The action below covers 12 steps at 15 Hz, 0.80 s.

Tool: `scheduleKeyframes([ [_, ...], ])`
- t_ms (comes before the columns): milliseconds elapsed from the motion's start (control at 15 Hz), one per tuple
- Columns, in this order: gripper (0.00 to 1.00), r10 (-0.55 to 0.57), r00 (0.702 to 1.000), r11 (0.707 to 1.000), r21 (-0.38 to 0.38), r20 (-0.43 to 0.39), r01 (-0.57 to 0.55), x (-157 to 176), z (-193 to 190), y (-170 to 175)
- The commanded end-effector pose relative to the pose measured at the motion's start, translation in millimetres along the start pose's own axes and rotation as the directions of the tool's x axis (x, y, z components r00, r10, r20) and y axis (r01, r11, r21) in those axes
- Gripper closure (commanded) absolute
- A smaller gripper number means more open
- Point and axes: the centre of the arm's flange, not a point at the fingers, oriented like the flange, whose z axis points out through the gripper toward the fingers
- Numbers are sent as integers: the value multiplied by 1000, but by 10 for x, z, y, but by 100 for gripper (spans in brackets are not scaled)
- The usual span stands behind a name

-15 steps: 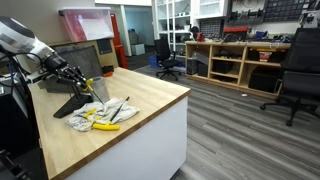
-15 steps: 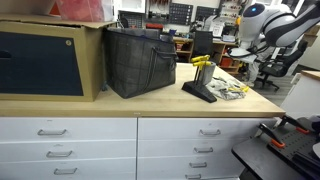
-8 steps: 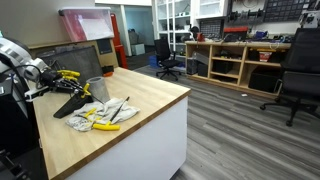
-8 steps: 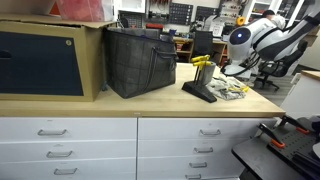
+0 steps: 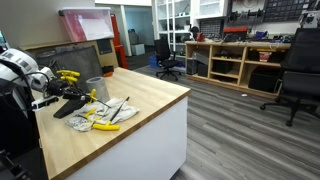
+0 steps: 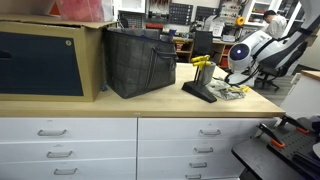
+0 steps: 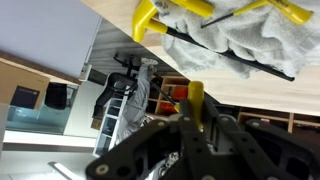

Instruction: Take the two yellow objects off of the stand

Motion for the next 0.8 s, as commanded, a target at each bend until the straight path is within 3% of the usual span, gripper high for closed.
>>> scheduleKeyframes([
  [0, 96, -19, 998, 1000, 7, -64, 19, -91, 39, -55],
  [333, 96, -26, 997, 998, 60, -66, 30, -195, -146, -95],
  [400, 59, -22, 998, 997, 71, -60, 26, -194, -197, -98],
  [533, 51, 12, 1000, 995, 102, -16, -10, -153, -350, -75],
  [733, 29, 68, 992, 982, 166, 107, -85, -50, -649, 37],
])
